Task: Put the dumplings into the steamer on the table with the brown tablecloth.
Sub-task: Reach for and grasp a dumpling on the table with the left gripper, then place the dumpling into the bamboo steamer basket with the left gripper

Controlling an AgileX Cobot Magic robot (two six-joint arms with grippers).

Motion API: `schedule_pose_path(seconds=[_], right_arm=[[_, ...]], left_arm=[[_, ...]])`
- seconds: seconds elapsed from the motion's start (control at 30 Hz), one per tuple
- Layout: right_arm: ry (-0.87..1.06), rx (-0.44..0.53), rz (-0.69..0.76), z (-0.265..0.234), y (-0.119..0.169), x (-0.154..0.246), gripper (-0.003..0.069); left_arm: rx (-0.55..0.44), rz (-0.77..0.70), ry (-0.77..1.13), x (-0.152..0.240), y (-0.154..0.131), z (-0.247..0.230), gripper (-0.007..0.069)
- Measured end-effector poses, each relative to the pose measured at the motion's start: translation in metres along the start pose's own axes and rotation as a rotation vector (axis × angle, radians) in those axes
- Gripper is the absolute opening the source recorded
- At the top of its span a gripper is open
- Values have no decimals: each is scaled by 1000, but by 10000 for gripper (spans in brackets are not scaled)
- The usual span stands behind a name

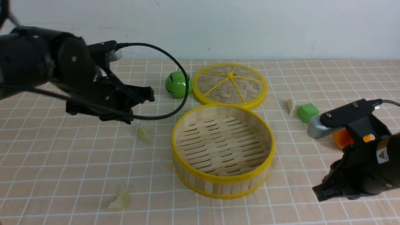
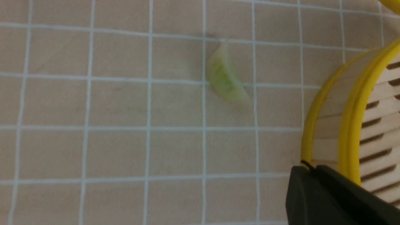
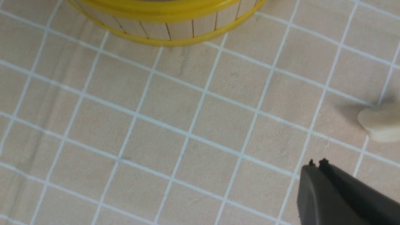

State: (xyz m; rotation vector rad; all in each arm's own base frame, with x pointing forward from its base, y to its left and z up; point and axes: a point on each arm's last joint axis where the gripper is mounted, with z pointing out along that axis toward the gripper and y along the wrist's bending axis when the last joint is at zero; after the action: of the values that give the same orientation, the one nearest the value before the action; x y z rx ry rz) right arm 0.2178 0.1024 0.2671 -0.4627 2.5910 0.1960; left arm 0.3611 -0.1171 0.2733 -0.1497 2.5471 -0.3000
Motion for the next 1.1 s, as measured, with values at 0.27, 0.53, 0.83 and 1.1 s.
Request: schedule_pose_path(seconds=[0.27,0.53,0.83,1.1], right_arm=[[-7,-3,2,-1,0,-1,0],[-22,-6,5,-1,1,-3,3],[-22,-12,11,-1,1,-3,12],[-39,-18,17,-1,2,-5,20]], left_arm=[[-125,-7,35,-22,0,76,408],[-185,-60,107,-16,5,129,449],[-193,-36,178,-22,0,124,162],[6,176,115,-41,-67,38,165]])
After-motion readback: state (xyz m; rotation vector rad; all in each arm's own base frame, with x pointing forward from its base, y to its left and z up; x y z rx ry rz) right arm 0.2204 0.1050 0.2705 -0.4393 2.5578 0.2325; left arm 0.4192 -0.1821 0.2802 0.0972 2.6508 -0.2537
